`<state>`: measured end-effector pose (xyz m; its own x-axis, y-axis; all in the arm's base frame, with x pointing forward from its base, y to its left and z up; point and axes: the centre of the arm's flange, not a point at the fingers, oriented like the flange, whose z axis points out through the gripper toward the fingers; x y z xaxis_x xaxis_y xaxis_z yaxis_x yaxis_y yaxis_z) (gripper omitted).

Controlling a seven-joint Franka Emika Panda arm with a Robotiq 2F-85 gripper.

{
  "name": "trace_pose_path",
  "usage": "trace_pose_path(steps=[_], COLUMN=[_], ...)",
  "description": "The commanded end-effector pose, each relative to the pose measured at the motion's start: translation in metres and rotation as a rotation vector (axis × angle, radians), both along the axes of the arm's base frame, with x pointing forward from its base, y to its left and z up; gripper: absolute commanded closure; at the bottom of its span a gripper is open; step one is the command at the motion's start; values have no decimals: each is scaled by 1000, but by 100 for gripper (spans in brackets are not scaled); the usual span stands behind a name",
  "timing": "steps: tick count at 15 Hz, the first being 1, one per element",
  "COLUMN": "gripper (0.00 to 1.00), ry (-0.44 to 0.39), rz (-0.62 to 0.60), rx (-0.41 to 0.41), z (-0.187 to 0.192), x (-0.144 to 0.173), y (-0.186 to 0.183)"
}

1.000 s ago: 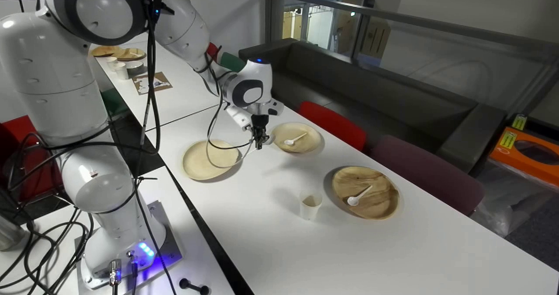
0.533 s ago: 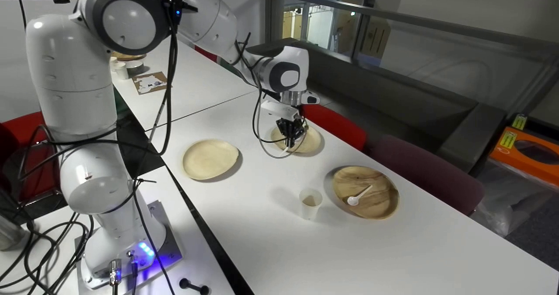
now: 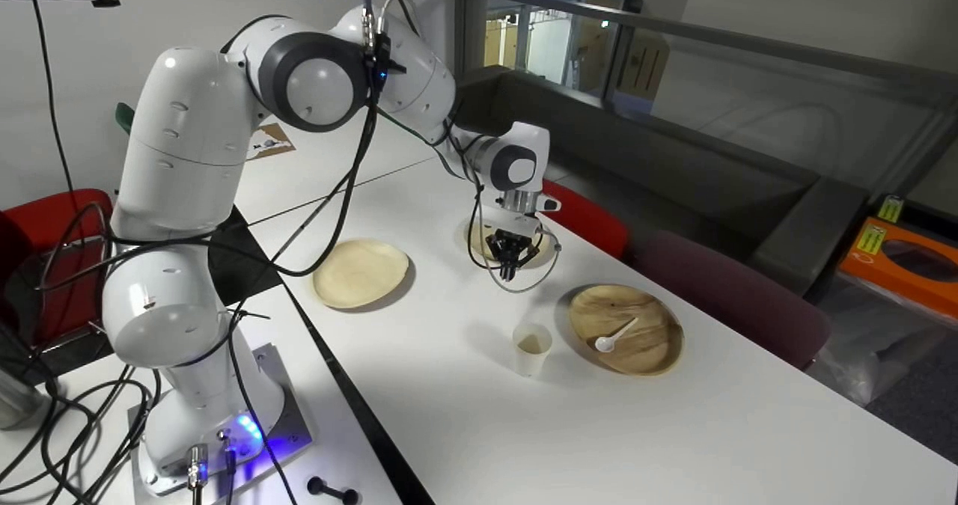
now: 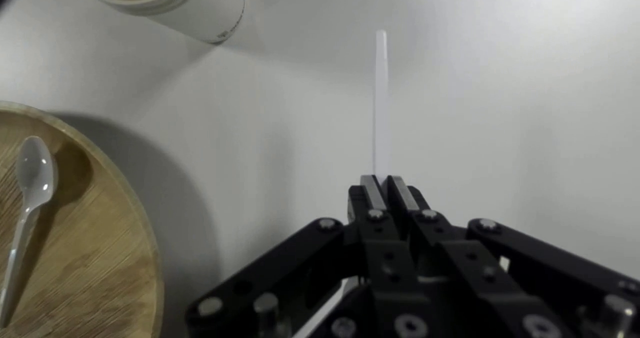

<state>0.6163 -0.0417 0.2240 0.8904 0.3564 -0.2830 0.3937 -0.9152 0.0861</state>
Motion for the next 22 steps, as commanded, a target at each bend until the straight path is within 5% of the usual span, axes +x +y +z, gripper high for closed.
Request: trace_pose_path(steps=[1,7,14,22], gripper=[98,98,98,98], ry=[-42,-37,-12,21], rz=[-186,-449,-498,-504], rx=[32,54,-10,-56], z=[3,-15,-55,-81], x=[-7,-34,-35,-32], y=[-29,-38,0,-1])
